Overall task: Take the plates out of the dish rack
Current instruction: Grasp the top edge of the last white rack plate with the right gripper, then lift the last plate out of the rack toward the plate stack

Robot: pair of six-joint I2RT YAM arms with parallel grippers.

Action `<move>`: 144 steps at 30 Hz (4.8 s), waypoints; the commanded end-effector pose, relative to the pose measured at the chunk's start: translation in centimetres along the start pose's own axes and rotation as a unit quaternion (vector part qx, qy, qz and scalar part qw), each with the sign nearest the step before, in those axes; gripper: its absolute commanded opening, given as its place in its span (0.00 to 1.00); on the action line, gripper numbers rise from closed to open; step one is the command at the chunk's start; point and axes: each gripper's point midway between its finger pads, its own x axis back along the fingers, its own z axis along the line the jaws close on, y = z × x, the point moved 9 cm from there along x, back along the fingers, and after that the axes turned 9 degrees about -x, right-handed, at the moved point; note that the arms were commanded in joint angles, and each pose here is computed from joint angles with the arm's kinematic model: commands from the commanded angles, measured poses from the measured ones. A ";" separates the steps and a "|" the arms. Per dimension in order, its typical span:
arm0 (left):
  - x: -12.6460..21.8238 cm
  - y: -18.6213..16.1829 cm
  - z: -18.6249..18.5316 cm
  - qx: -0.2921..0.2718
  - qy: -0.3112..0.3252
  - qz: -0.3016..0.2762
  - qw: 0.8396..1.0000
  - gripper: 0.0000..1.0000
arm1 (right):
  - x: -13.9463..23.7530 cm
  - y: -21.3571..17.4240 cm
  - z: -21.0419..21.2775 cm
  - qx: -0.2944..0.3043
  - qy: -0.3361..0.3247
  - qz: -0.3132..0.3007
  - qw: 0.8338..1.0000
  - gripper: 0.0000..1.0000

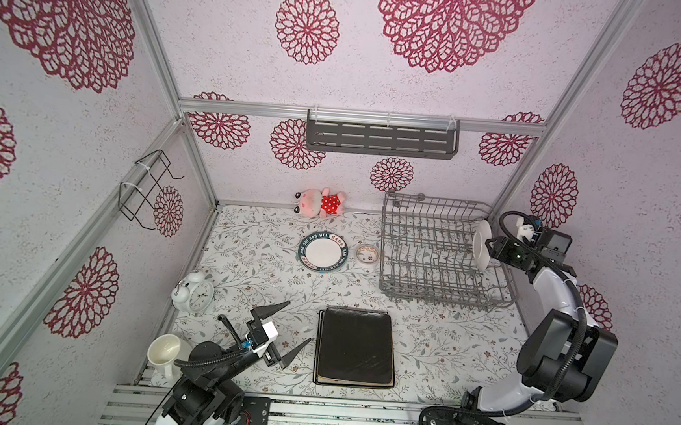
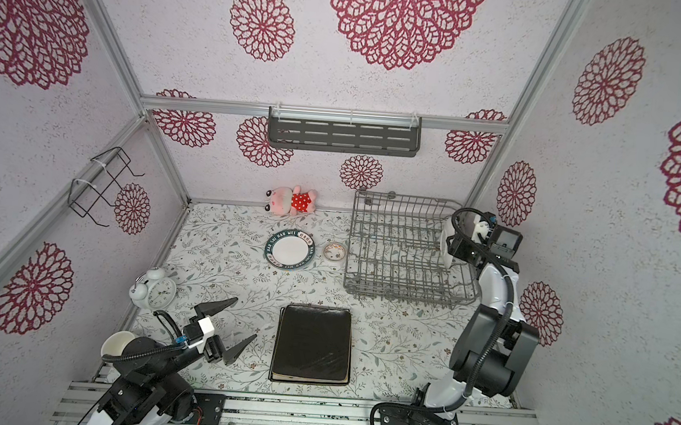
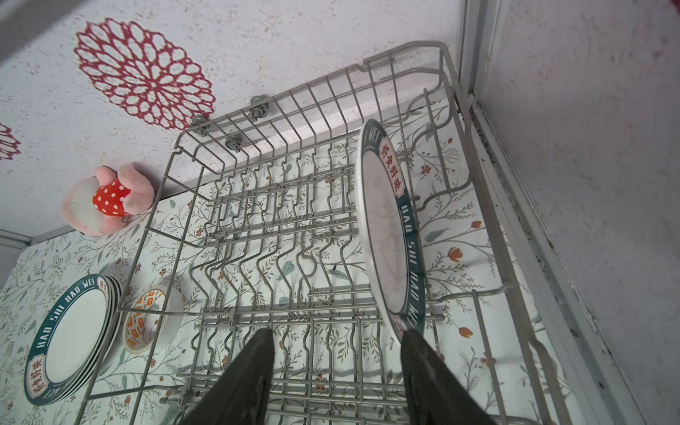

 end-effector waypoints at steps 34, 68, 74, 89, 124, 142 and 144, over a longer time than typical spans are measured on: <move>0.0 -0.6 0.1 -0.003 0.010 0.006 1.000 0.97 | -4.7 -0.8 -3.2 0.049 0.020 0.045 0.998 0.22; 0.1 -0.4 0.1 -0.004 0.005 0.002 1.000 0.97 | -4.4 0.1 -3.6 0.120 0.064 0.090 0.987 0.04; 0.1 -0.3 0.0 -0.005 0.002 0.000 1.000 0.97 | -3.2 0.7 -2.6 0.141 0.080 0.071 0.984 0.02; 0.2 -0.1 0.0 -0.002 -0.005 -0.003 1.000 0.97 | 1.9 3.6 1.8 0.195 0.104 -0.029 0.975 0.00; 0.1 -0.5 0.1 -0.004 0.008 0.004 1.000 0.97 | 1.6 -14.3 35.3 0.804 0.108 -0.066 0.581 0.00; 0.1 -0.5 0.1 -0.003 0.007 0.005 1.000 0.97 | -7.5 -24.7 38.3 0.889 0.045 -0.118 0.441 0.00; 0.1 -0.5 0.1 -0.003 0.006 0.004 1.000 0.97 | -8.2 -25.3 38.3 0.891 0.041 -0.118 0.437 0.00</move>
